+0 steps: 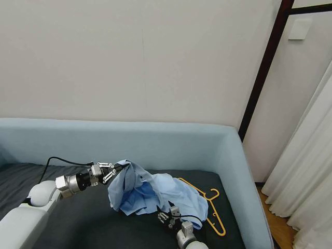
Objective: Pick up the clothes from the sofa and hang them on the clothes hanger.
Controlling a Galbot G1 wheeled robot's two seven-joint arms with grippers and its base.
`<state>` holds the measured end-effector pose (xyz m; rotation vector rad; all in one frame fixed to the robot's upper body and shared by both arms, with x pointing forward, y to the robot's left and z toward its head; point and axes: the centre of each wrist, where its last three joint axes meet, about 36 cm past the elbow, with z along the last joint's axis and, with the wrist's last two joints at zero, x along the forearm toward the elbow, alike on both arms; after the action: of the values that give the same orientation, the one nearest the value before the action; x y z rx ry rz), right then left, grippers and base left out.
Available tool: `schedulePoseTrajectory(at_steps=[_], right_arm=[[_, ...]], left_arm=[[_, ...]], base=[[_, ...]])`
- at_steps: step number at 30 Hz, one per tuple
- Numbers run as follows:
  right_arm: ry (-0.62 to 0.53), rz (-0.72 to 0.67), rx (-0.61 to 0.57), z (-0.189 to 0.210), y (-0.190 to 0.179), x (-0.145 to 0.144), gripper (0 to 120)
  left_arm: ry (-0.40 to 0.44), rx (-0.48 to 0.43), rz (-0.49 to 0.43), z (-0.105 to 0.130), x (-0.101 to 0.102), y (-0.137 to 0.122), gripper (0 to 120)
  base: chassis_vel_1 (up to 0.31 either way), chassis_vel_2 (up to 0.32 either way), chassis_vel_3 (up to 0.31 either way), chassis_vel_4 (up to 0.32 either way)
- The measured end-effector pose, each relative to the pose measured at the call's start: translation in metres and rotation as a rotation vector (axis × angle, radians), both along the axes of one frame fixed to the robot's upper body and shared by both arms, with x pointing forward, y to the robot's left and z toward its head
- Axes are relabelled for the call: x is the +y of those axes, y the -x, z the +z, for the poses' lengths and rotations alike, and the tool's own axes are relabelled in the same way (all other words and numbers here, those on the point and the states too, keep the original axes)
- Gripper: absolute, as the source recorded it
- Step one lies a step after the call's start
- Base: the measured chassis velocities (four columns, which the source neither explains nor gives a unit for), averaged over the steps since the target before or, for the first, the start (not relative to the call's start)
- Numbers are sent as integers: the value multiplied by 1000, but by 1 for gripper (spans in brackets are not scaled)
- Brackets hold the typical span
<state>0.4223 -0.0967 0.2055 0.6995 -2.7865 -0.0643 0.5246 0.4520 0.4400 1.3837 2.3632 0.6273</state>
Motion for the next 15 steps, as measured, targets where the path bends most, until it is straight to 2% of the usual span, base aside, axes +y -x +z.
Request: schedulePoseTrajectory(at_steps=[2, 4, 6, 8, 11, 15], right_arm=[[17, 20, -11, -5, 1, -5, 41], [20, 22, -13, -5, 0, -5, 40], [25, 21, -18, -7, 0, -7, 27], [24, 17, -19, -7, 0, -8, 23], [16, 18, -34, -4, -2, -14, 9], [-10, 20, -58, 3, -7, -24, 0]], left_arm=[[-1, -1, 0, 0, 1, 0, 0], [-1, -1, 0, 1, 1, 0, 0], [1, -5, 1, 2, 0, 0, 0], [3, -8, 1, 3, 0, 0, 0], [5, -9, 0, 3, -1, -1, 0], [13, -4, 0, -1, -4, -1, 0]], base=[[0, 0, 0, 0], [0, 0, 0, 0], [0, 0, 0, 0], [0, 0, 0, 0], [0, 0, 0, 0], [0, 0, 0, 0]])
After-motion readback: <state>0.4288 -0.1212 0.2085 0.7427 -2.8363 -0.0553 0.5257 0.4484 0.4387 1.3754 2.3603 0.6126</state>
